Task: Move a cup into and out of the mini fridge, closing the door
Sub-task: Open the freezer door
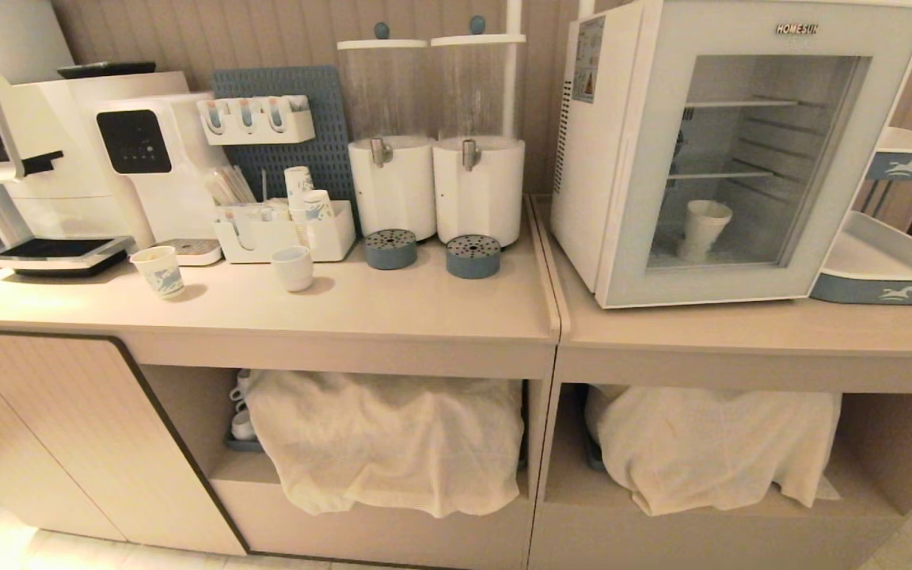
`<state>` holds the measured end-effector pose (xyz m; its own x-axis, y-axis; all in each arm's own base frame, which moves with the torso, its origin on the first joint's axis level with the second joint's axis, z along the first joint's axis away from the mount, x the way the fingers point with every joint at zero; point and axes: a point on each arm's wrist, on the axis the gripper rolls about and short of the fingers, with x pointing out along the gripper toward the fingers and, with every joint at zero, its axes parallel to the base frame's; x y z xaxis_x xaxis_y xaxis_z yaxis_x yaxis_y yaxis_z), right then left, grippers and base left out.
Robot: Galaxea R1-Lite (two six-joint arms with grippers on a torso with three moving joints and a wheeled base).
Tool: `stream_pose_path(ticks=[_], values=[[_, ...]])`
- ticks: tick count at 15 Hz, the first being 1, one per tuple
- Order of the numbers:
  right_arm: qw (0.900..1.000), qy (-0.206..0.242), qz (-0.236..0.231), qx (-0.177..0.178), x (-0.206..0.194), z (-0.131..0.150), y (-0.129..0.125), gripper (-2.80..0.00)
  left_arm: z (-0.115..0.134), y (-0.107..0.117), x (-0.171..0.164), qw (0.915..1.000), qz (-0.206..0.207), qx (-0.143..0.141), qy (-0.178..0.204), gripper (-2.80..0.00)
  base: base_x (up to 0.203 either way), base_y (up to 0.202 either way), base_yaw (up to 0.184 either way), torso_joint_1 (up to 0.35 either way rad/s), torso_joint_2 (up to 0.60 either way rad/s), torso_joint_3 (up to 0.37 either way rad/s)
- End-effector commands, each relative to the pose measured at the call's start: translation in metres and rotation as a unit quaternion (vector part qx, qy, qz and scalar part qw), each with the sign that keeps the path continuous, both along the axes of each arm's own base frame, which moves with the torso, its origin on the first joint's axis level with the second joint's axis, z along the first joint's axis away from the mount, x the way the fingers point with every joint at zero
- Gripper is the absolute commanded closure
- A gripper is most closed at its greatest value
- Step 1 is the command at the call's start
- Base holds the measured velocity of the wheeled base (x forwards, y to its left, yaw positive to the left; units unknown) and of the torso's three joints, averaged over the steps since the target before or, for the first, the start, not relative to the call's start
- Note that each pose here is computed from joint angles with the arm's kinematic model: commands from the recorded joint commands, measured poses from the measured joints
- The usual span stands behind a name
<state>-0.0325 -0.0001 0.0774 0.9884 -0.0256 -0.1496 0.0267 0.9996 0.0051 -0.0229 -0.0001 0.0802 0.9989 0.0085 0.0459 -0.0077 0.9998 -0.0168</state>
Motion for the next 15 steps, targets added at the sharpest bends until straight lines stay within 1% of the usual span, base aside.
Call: stream_pose_path(ticks=[1, 12, 15], values=[[1.0, 0.002, 0.0, 0.0, 0.0001, -0.0001, 0.0, 0.0, -0.0051, 0.0, 0.0015, 1.0, 0.0, 0.0, 0.01, -2.8, 0.0, 0.0, 0.0, 0.0, 0.0, 0.0], [1.0, 0.002, 0.0, 0.0, 0.0001, -0.0003, 0.0, 0.0, -0.0051, 0.0, 0.0015, 1.0, 0.0, 0.0, 0.009, -2.8, 0.0, 0.0, 0.0, 0.0, 0.0, 0.0], [1.0, 0.002, 0.0, 0.0, 0.0001, -0.0002, 0.0, 0.0, -0.0051, 0.0, 0.0014, 1.0, 0.0, 0.0, 0.009, -2.8, 0.007, -0.088, 0.006, 0.004, 0.0, 0.001]])
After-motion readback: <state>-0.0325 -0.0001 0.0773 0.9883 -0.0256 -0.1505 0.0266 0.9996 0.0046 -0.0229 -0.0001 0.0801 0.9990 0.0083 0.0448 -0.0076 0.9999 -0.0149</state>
